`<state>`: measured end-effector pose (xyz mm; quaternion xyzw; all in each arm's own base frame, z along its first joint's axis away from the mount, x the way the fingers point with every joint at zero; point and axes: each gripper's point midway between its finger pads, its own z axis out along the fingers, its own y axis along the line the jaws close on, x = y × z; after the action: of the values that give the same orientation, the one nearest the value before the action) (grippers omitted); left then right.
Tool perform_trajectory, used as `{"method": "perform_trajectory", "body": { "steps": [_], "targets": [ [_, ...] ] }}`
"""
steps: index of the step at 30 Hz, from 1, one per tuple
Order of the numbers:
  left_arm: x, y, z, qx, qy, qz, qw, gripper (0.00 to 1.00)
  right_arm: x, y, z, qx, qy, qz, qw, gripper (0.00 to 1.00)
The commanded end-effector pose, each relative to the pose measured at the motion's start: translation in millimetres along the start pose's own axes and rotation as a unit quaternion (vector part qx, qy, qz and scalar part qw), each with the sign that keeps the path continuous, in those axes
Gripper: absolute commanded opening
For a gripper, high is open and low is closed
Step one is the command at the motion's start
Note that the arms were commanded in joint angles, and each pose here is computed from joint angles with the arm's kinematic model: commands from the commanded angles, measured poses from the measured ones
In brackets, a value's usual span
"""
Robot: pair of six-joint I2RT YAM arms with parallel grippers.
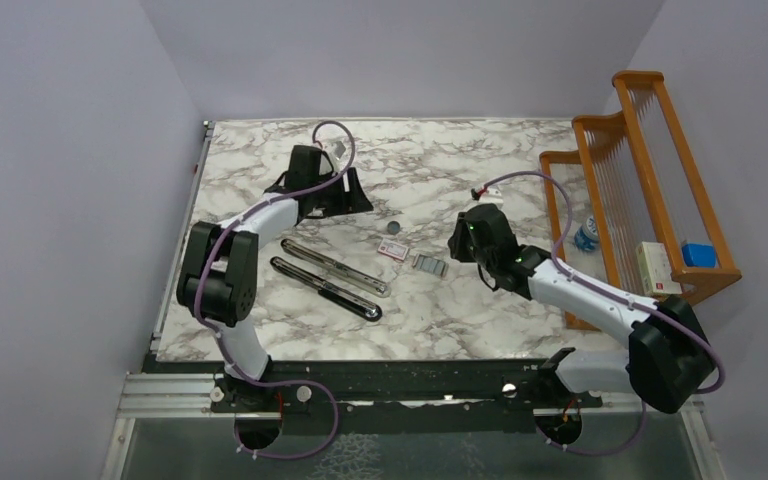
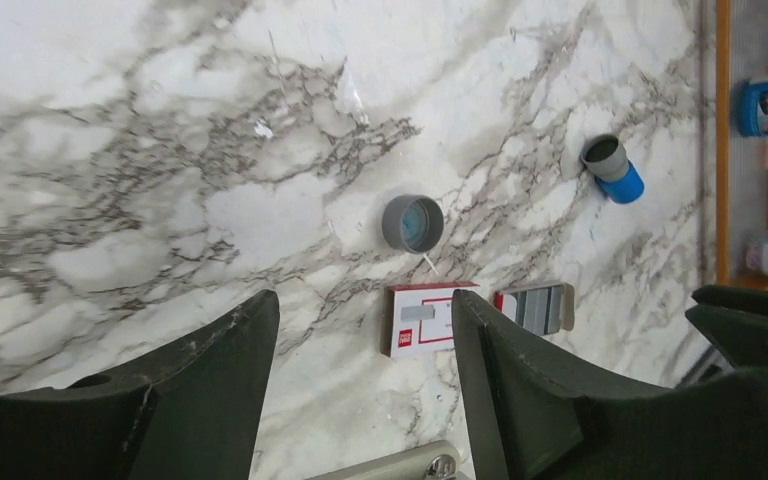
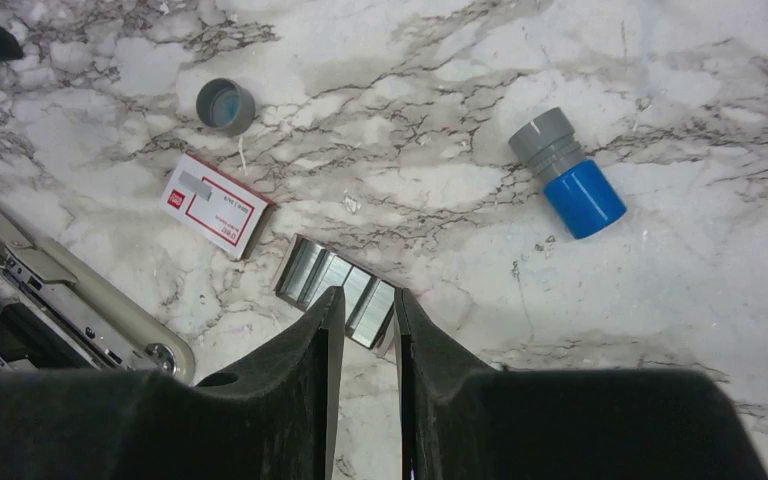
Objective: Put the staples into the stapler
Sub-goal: Open the staple box at the center of the board, then adjust the staple box at the center of the board.
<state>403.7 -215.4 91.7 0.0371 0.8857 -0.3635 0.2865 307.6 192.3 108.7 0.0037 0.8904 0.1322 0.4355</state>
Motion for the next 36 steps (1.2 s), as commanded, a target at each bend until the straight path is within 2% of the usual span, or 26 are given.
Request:
{"method": "perform_trajectory", "body": {
  "steps": [1,6,9,14,18,22,26,30,36],
  "targets": [
    [-49,10,-45,-0.116,-0.066,0.084,0.988,0.67,-26,-14,-6,0.030,-0.052,-0.031,0.998,0.28],
    [-95,17,-92,-0.222,-0.139,0.140,0.955,0.67,-36,-21,-14,0.044,-0.076,-0.044,0.995,0.33],
    [-114,24,-118,-0.281,-0.175,0.155,0.931,0.72,-39,-23,-20,0.044,-0.080,-0.056,0.994,0.37],
    [-135,27,-138,-0.318,-0.218,0.151,0.910,0.78,-36,-34,-28,0.070,-0.063,-0.066,0.993,0.46],
    [-145,30,-146,-0.325,-0.245,0.135,0.903,0.87,-29,-45,-30,0.097,-0.042,-0.081,0.991,0.51],
    [-152,34,-154,-0.316,-0.269,0.116,0.902,0.99,-12,-34,-32,0.076,0.025,-0.079,0.994,0.53],
    [-149,46,-156,-0.308,-0.273,0.088,0.907,0.99,13,-11,-27,0.016,0.068,-0.029,0.997,0.53],
    [-146,51,-156,-0.301,-0.274,0.080,0.910,0.99,47,-2,-16,0.007,0.136,0.007,0.991,0.54],
    [-142,52,-154,-0.289,-0.284,0.075,0.911,0.99,70,0,-3,-0.003,0.156,-0.006,0.988,0.53]
  ]
}}
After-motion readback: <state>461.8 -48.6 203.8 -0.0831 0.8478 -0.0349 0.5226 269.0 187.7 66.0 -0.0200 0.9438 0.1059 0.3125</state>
